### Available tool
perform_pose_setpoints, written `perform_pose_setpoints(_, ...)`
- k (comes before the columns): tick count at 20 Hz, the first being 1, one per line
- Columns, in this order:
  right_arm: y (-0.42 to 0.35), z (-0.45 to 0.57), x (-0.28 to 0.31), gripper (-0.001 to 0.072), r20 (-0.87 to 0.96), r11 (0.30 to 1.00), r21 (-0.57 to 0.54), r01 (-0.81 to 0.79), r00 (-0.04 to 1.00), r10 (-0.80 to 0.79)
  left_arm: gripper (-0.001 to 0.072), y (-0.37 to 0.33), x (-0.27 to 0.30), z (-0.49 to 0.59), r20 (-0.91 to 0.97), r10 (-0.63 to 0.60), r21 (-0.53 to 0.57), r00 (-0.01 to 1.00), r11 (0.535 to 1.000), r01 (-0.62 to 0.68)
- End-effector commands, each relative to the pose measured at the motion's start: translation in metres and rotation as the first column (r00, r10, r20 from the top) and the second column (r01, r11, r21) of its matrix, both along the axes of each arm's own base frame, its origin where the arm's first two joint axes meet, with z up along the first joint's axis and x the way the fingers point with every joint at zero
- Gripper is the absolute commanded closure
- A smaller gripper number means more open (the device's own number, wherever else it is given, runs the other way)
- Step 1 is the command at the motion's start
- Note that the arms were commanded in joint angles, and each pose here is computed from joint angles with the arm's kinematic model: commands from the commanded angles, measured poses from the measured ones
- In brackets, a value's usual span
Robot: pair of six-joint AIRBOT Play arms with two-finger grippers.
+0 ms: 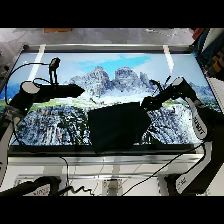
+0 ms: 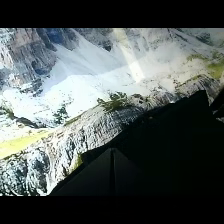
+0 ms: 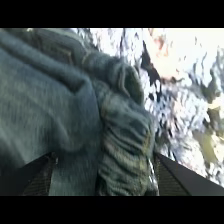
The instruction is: Fold the clothes and pants, and hang the long-sleeved shirts on hangers.
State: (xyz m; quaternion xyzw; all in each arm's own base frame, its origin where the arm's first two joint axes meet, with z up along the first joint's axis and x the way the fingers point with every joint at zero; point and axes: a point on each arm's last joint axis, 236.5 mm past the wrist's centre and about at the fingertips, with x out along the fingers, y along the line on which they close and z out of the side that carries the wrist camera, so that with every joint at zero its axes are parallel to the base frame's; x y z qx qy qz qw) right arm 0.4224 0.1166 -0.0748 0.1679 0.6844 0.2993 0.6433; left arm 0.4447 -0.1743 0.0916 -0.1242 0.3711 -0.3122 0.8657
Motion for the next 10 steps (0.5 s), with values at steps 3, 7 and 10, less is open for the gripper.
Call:
perform_pose_setpoints(3, -0.006, -0.019, 0.006, 0.0012, -0.013, 0.992, -0.113, 0.058, 0.998, -0.059, 0.0693, 0.000, 0.000, 0.000, 0.000, 0.000, 0.000, 1.000, 1.000, 0.000)
perform_pose_setpoints(7, -0.007, -0.040, -0.016, 0.0014, -0.104, 0.988, -0.131, 0.081, 0.990, -0.095, 0.0693, 0.000, 0.000, 0.000, 0.000, 0.000, 0.000, 1.000, 1.000, 0.000)
perform_pose_setpoints(10, 0.026, -0.031, -0.033, 0.0022, -0.199, 0.992, 0.026, 0.122, 0.973, -0.114, 0.0693, 0.000, 0.000, 0.000, 0.000, 0.000, 0.000, 1.000, 1.000, 0.000)
